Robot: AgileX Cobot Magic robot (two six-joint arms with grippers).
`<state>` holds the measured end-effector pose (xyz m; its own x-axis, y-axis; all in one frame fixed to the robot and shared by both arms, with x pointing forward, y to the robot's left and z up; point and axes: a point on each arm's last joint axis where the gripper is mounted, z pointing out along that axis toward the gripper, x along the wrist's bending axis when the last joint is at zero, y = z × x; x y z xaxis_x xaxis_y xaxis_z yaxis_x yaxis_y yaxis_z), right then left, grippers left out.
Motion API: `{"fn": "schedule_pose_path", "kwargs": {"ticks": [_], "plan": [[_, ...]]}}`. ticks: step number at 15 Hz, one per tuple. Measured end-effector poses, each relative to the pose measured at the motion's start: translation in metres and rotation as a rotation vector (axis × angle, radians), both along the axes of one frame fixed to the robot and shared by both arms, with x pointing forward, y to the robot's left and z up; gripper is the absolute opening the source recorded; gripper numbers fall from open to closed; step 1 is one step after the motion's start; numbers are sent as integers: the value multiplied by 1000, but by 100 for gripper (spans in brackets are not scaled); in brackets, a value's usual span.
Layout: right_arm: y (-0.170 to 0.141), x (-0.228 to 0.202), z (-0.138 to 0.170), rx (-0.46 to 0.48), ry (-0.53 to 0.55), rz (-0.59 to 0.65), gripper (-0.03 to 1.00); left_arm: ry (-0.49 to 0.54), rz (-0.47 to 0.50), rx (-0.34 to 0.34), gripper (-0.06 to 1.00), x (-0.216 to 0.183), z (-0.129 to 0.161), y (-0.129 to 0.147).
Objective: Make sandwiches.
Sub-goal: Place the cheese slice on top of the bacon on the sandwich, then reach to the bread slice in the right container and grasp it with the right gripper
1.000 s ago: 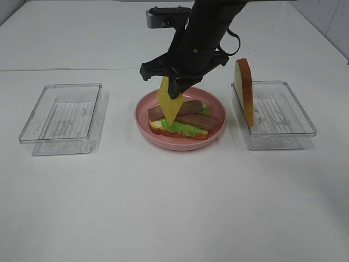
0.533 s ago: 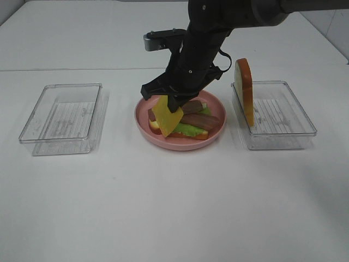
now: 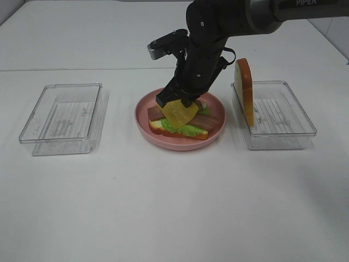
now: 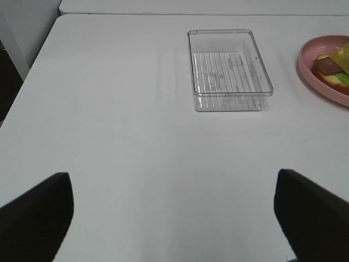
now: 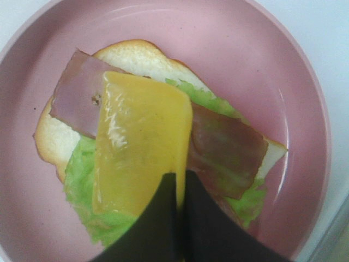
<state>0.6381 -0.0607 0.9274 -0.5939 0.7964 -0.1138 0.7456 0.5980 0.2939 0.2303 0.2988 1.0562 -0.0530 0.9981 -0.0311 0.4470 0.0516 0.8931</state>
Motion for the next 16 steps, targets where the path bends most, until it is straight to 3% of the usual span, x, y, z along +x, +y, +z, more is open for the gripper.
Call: {"fn": "schedule_pose_path", "kwargs": {"ticks": [1,3,4,6,9,14,16], "plan": [[0,0,0,-1,0,0,3,0,0,0,91,0,0,0],[0,0,0,-1,0,0,21,0,0,0,91,0,0,0],[0,0,0,-1,0,0,67,0,0,0,91,0,0,0],[0,0,0,-3,3,0,90,0,0,0,91,0,0,0],[-2,-3,17,2,-18,0,97,0,0,0,91,0,0,0],[-16,-14,132,57,-243,9,98,0,0,0,91,0,0,0],[-20,-17,158,51,-279,0,98,0,0,0,91,0,0,0]]}}
